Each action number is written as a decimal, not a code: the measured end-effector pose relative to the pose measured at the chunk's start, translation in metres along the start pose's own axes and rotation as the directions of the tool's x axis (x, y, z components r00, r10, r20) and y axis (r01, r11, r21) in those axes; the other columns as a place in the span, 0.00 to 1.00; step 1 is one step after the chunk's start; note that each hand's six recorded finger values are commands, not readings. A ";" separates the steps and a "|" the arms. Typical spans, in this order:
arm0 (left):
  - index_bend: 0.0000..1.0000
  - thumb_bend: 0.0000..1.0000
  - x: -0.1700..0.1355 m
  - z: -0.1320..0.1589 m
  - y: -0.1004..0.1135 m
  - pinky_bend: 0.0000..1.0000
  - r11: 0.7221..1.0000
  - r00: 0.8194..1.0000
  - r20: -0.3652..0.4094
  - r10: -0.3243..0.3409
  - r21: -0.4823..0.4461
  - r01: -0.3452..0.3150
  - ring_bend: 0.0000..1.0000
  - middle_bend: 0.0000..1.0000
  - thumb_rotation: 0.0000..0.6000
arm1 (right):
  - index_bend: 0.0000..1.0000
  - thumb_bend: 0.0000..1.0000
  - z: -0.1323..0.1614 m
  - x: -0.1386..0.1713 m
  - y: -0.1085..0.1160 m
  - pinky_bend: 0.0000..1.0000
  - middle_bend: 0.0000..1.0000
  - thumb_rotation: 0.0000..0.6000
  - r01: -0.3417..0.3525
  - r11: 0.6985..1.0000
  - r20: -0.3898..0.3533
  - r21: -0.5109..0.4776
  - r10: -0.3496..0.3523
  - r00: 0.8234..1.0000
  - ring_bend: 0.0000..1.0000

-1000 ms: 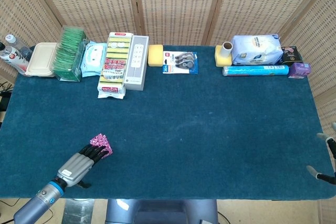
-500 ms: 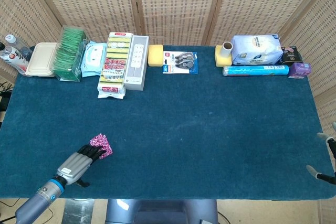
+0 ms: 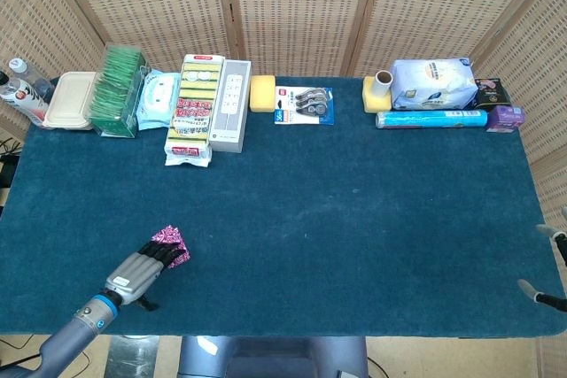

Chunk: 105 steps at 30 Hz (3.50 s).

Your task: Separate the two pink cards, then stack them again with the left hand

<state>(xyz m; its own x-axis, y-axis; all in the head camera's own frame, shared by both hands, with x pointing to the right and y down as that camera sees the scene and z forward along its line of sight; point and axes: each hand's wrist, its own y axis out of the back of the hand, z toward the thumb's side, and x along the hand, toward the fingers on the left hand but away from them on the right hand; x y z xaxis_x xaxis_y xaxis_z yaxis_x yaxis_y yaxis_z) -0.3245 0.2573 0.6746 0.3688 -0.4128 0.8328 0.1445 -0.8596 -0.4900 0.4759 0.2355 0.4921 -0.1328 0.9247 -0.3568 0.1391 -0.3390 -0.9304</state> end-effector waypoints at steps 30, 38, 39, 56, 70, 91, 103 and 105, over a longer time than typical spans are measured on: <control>0.00 0.11 0.016 0.049 0.014 0.00 1.000 0.996 0.090 -0.010 0.018 0.008 0.00 0.00 1.00 | 0.21 0.00 -0.003 -0.001 0.002 0.00 0.02 1.00 0.002 1.000 0.004 -0.016 -0.002 1.000 0.00; 0.00 0.11 0.008 0.051 0.023 0.00 0.999 0.994 0.108 0.021 0.029 -0.024 0.00 0.00 1.00 | 0.21 0.00 -0.002 0.000 0.003 0.00 0.02 1.00 0.003 1.000 0.003 -0.016 -0.003 1.000 0.00; 0.00 0.11 0.006 0.047 0.023 0.00 0.999 0.995 0.099 0.018 0.029 -0.021 0.00 0.00 1.00 | 0.20 0.00 -0.002 0.000 0.002 0.00 0.02 1.00 0.003 1.000 0.003 -0.016 -0.003 1.000 0.00; 0.00 0.11 0.013 0.030 0.005 0.00 0.998 0.997 0.053 -0.062 0.021 0.061 0.00 0.00 1.00 | 0.20 0.00 -0.002 0.000 0.002 0.00 0.02 1.00 -0.001 1.000 0.004 -0.020 0.001 1.000 0.00; 0.00 0.11 0.027 0.057 0.008 0.00 0.997 0.993 0.094 -0.073 0.044 0.069 0.00 0.00 1.00 | 0.20 0.00 -0.003 0.000 0.003 0.00 0.02 1.00 -0.001 1.000 0.006 -0.025 0.001 1.000 0.00; 0.00 0.11 0.044 0.115 0.027 0.00 0.991 0.985 0.154 -0.082 0.113 0.065 0.00 0.00 1.00 | 0.20 0.00 -0.005 0.000 0.005 0.00 0.02 1.00 0.001 0.999 0.010 -0.032 0.000 1.000 0.00; 0.00 0.11 0.035 0.115 0.048 0.00 0.991 0.989 0.146 -0.024 0.135 0.004 0.00 0.00 1.00 | 0.20 0.00 -0.005 0.000 0.004 0.00 0.02 1.00 -0.001 1.000 0.009 -0.031 0.001 1.000 0.00; 0.00 0.11 0.030 0.103 0.053 0.00 0.991 0.992 0.124 -0.007 0.136 -0.010 0.00 0.00 1.00 | 0.20 0.00 -0.004 0.001 0.005 0.00 0.02 1.00 0.001 0.999 0.010 -0.032 -0.001 1.000 0.00</control>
<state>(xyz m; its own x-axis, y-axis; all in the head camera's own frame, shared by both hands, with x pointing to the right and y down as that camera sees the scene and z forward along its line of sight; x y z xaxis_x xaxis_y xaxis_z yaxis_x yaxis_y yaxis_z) -0.2111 0.2304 0.6466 0.4786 -0.3659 0.7982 0.2646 -0.8067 -0.5285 0.4810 0.2351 0.4878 -0.1425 0.9234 -0.3565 0.1700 -0.3320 -0.9278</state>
